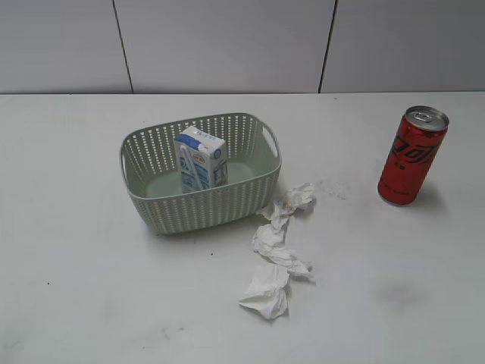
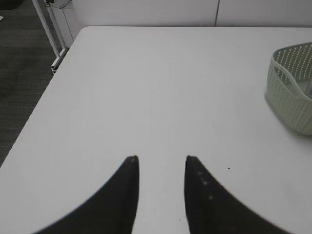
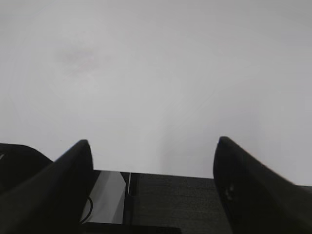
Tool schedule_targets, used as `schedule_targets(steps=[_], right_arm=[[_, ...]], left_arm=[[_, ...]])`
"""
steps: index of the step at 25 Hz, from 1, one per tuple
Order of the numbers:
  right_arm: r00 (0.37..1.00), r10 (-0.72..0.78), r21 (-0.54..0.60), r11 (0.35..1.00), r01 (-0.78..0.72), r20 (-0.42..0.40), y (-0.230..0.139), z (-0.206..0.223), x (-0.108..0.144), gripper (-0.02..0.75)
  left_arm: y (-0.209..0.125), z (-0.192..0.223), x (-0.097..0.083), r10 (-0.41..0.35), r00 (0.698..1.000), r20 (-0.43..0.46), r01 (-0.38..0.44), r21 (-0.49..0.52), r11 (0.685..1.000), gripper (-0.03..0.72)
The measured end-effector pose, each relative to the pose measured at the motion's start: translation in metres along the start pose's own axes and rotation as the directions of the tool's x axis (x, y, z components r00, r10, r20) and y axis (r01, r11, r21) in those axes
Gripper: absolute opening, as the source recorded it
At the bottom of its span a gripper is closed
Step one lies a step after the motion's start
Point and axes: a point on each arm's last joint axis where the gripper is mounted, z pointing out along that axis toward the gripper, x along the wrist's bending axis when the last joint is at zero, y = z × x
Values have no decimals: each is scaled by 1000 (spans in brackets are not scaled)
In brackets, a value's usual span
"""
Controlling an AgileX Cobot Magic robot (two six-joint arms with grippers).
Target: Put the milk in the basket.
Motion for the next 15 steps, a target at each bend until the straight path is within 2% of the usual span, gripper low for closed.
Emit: schedule_targets(steps=[8, 15], right_arm=[[1000, 2, -121, 993, 0, 10, -51, -5, 4, 594], [1000, 8, -282, 959, -2, 17, -70, -23, 6, 591]], left_arm=[[0, 0, 0, 0, 1000, 0, 0, 0, 1000, 240], [0, 0, 0, 0, 1000, 0, 0, 0, 1000, 240]])
